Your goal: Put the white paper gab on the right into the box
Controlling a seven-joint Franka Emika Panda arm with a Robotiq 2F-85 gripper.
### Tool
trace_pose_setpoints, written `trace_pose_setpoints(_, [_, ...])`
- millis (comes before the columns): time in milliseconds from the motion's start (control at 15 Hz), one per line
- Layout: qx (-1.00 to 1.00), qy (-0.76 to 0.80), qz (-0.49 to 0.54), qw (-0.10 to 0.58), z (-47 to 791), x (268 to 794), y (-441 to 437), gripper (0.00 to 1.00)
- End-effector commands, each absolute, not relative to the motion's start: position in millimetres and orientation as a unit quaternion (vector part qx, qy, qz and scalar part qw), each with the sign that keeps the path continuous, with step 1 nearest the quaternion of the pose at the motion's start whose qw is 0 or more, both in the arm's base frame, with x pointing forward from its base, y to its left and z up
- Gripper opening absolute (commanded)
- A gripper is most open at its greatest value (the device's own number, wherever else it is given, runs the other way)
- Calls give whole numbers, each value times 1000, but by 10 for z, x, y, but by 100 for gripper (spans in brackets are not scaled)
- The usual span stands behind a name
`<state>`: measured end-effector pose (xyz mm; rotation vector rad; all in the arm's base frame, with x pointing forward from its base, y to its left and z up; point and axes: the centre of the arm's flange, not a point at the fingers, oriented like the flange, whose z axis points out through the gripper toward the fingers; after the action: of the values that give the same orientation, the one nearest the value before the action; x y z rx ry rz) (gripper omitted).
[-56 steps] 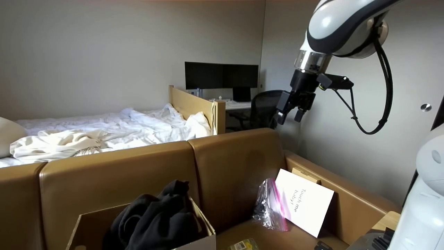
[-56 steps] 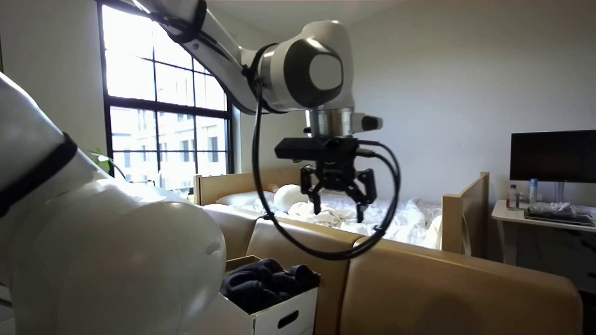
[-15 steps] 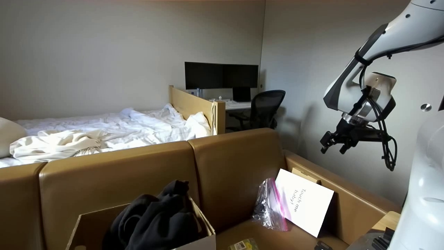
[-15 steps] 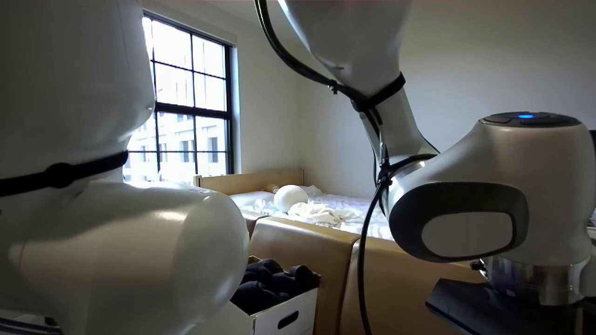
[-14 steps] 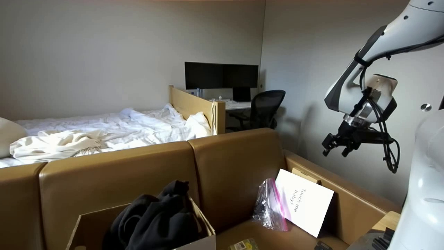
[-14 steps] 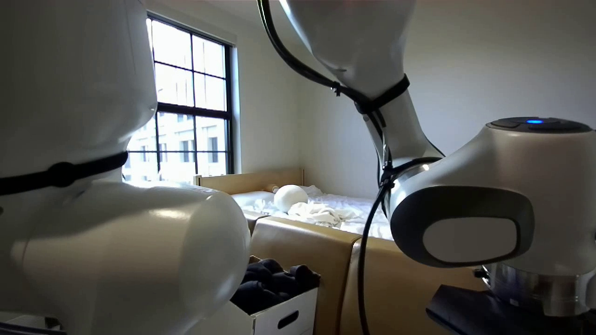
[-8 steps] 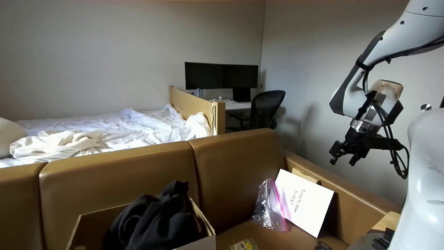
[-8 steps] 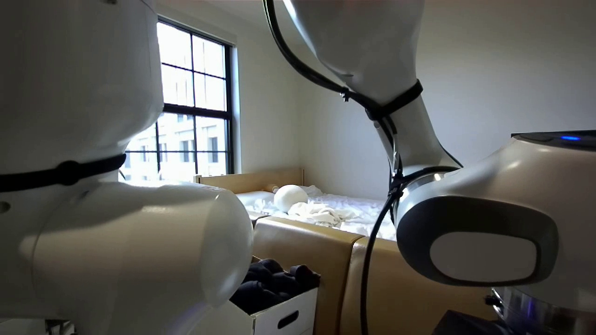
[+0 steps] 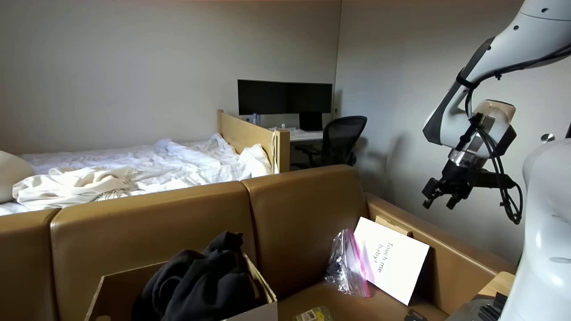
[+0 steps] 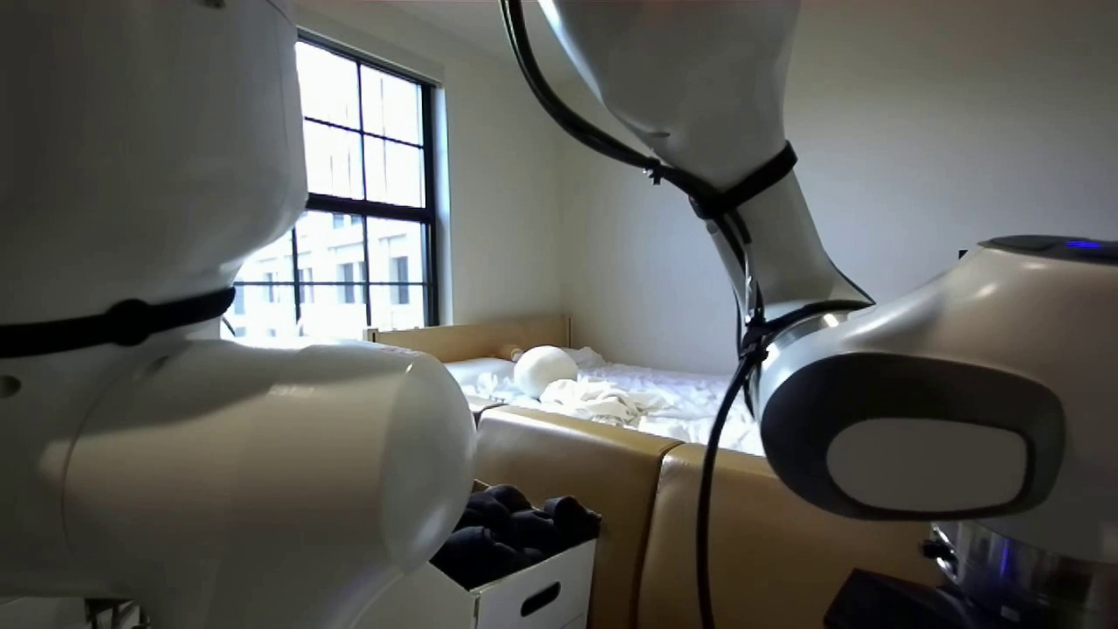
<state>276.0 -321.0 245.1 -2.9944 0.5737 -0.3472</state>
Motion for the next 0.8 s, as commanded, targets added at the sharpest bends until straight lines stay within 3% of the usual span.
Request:
trace_pose_setpoints(0, [-991,113,-60,33,2699,3322,-3478,100])
trace_pose_setpoints(133, [-995,78,-25,60,2719,3602,-3592,100])
trace_pose_setpoints(267, [-997,69,0,38,2575,3701,-3640,100])
trace_pose_setpoints(400, [-996,86,7,17,2275,3590,-3655,100])
trace_pose_setpoints(733, [-981,176,-57,62,1746,3374,-3546,100])
